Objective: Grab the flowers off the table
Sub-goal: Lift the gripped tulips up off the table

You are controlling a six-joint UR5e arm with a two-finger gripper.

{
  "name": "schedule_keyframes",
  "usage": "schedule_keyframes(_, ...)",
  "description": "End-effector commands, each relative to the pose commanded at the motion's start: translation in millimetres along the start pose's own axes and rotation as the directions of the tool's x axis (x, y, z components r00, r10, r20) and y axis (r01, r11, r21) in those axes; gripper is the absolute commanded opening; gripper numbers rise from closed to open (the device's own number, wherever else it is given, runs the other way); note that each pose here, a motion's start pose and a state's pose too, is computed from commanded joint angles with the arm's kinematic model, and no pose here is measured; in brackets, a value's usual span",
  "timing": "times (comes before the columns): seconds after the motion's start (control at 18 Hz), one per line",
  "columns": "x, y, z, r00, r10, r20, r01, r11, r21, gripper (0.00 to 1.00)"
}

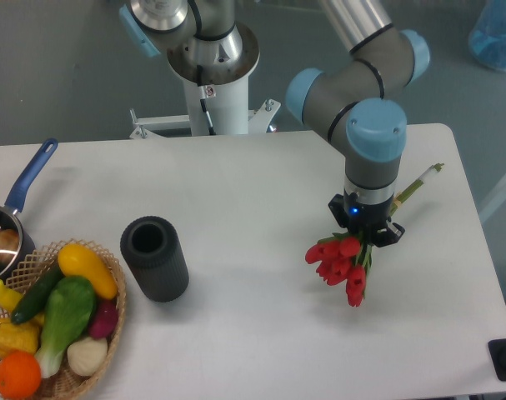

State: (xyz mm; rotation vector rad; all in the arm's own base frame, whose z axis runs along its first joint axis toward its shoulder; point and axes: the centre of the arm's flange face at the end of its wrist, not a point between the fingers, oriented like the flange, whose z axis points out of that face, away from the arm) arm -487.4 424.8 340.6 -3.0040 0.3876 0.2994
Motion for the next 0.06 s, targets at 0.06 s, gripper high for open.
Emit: schedule_keyframes(0.06,-1.4,0.2,-5.8,1.0,0.0,0.008,0.0,1.0,0.005,0.0)
